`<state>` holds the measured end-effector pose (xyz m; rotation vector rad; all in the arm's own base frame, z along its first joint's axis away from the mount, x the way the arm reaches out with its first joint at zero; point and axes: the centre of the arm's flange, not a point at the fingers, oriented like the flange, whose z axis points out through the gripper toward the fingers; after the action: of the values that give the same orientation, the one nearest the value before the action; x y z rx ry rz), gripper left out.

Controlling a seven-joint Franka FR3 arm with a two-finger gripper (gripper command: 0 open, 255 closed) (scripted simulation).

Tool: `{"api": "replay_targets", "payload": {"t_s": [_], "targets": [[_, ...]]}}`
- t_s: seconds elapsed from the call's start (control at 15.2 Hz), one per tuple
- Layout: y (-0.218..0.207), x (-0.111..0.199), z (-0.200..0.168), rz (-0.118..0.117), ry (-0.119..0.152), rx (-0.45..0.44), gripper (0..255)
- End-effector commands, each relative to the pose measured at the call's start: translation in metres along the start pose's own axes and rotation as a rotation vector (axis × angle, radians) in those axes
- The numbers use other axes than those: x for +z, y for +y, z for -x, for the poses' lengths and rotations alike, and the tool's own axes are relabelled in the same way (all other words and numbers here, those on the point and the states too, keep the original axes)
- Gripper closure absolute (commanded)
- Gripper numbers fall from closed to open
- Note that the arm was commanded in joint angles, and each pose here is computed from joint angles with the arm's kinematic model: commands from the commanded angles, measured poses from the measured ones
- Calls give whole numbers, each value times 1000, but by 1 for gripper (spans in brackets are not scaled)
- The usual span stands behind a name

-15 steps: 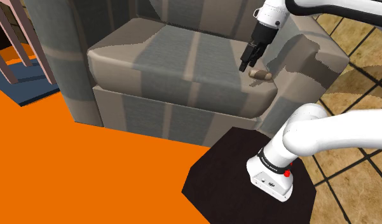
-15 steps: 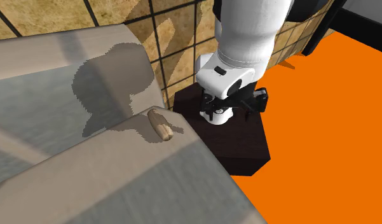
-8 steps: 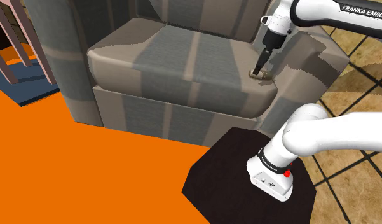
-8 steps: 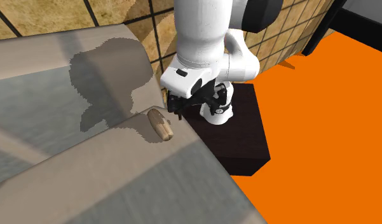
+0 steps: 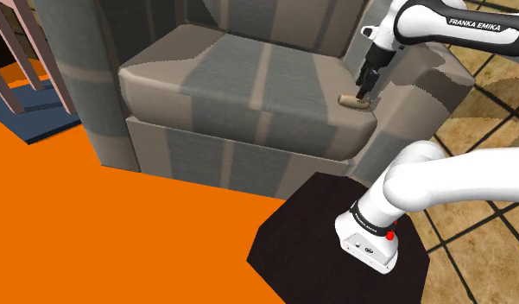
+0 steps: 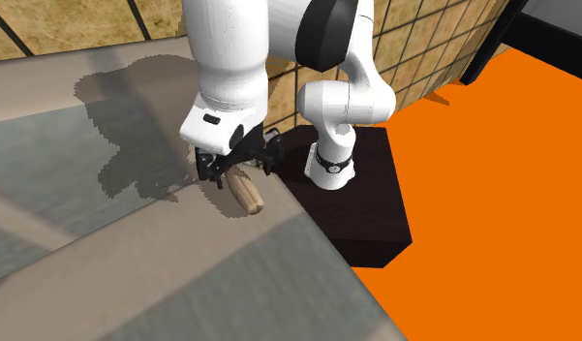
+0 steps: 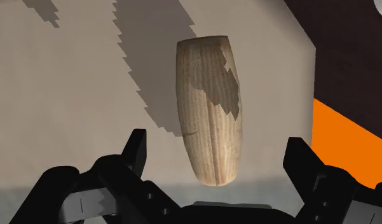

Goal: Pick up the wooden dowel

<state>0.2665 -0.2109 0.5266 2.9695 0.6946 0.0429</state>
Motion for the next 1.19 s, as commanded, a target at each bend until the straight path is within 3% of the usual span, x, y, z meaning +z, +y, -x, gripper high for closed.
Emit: {"api": "replay_targets", "payload": {"t_s": [0.0, 0.53, 0.59, 1.12], "targets": [[4, 15, -1, 0, -4, -48, 0], [1, 50, 0, 0, -4, -48, 0], [-1, 52, 0, -1, -4, -48, 255], [2, 57, -12, 0, -4, -48, 255]]}}
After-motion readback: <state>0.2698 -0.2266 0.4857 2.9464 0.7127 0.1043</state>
